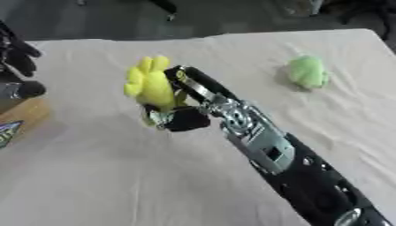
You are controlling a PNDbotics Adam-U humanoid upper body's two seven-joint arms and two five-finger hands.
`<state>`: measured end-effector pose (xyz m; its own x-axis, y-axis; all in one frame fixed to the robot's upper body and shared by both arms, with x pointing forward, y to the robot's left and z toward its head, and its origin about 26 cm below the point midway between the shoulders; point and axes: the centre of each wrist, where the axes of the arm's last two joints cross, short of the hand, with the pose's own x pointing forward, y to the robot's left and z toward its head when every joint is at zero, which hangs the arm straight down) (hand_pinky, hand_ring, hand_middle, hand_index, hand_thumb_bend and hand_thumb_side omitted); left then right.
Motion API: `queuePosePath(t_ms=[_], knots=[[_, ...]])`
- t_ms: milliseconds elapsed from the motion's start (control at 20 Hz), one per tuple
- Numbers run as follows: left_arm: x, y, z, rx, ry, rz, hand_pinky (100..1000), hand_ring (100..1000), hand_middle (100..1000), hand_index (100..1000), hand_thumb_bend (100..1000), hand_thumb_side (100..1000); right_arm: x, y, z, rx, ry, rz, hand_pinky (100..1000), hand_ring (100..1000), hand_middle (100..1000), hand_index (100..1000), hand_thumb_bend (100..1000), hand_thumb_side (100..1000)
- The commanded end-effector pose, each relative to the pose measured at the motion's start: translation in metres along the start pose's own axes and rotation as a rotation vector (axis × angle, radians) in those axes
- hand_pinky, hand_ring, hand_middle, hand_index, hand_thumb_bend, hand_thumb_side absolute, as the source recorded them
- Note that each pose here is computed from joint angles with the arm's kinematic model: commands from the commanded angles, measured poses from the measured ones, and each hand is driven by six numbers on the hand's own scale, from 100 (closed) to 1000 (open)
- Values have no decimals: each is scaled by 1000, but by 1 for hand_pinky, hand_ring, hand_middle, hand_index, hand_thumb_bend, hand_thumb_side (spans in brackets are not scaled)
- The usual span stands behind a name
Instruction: Pick up the objects with one hand, pass them to the other hand, and then place them into the box on the other side of the table.
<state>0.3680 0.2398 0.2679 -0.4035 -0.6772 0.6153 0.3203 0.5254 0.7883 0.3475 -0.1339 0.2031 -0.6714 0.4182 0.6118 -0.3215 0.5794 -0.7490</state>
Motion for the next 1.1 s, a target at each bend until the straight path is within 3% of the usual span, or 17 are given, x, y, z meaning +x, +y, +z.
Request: queuePosePath(t_ms=[50,300,750,1100], knots=[[11,4,-2,42,-25,-12,536,640,582,779,758,475,13,-5,-5,-6,-48,25,744,558,447,612,100,207],[25,-3,-9,90,-39,-13,537,640,581,778,757,467,20,-2,-8,9,-71,51,740,560,450,614,100,200],[48,-16,-21,47,-77,-67,546,647,589,782,762,465,26,8,-18,30,-93,140,740,566,456,617,100,189],[55,-18,-21,-11,-91,-27,546,651,594,786,876,520,24,10,-21,-8,-35,205,721,552,440,602,144,167]])
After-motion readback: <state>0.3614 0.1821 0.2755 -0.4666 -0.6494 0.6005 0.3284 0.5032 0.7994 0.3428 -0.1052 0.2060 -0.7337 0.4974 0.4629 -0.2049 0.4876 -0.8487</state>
